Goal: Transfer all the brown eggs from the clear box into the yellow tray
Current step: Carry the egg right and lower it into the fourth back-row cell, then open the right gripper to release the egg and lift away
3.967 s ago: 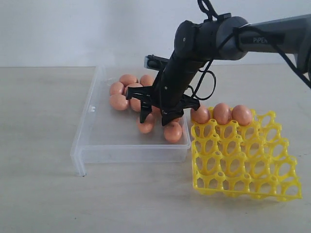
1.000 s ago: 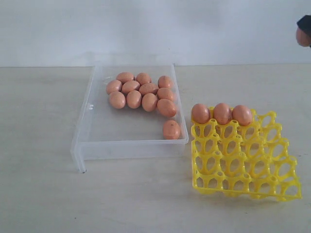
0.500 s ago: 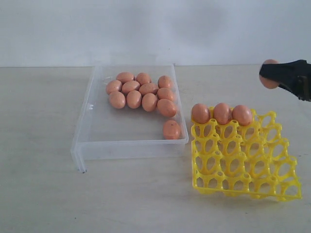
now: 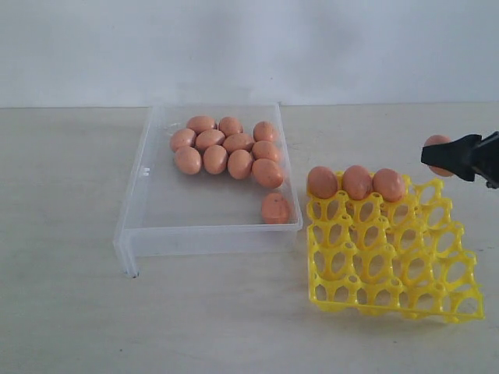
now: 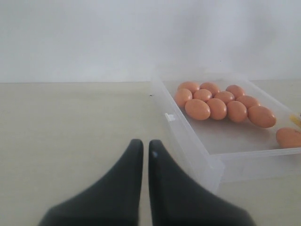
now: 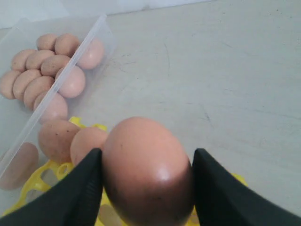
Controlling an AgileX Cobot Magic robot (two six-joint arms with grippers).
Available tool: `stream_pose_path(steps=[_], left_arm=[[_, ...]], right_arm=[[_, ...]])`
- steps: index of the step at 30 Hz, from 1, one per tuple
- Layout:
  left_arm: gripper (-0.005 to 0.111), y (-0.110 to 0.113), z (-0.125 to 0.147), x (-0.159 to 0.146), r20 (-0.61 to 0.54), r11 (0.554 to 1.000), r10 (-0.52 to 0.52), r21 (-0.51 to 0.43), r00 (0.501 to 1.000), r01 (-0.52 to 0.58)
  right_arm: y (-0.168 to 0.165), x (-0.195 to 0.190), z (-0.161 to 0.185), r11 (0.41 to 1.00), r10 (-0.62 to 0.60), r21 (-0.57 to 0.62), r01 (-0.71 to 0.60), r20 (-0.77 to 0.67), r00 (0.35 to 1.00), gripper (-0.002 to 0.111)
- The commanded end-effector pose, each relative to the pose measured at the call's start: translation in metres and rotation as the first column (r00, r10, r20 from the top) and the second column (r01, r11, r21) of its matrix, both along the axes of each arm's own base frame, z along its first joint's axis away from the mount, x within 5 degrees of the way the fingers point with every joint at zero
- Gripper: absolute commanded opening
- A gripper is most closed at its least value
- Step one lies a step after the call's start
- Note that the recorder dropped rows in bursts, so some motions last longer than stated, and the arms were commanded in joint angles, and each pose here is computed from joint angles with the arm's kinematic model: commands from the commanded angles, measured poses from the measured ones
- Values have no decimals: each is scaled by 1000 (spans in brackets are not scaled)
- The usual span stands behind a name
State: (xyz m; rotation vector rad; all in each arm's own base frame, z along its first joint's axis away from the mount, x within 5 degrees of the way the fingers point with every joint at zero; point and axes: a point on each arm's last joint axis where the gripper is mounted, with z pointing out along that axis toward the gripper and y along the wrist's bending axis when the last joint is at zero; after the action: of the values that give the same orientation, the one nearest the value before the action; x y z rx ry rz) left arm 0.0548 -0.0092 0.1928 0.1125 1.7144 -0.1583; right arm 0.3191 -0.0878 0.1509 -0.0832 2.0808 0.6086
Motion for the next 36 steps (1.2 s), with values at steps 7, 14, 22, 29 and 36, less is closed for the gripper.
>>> stream_pose_path(steps=[7,14,22,29,36], left_arm=[[4,0,-1,0,-1,1000,3,0,1000,-3],[4,0,-1,0,-1,1000,3,0,1000,-3],[4,0,-1,0,-1,1000,3,0,1000,-3],[4,0,-1,0,-1,1000,3,0,1000,-3],[4,0,-1,0,-1,1000,3,0,1000,-3]], right_arm=[[2,4,-35,997,27,68,-25,-34,999,0],[-3,7,-34,999,-14,33,13,5,1000,0],[-4,8,-35,1000,-20,11,20,11,1000,0],[-2,9,-36,1000,-18,6,17,5,1000,0],[11,17,-37,997,16,-78,-15,12,1000,0]])
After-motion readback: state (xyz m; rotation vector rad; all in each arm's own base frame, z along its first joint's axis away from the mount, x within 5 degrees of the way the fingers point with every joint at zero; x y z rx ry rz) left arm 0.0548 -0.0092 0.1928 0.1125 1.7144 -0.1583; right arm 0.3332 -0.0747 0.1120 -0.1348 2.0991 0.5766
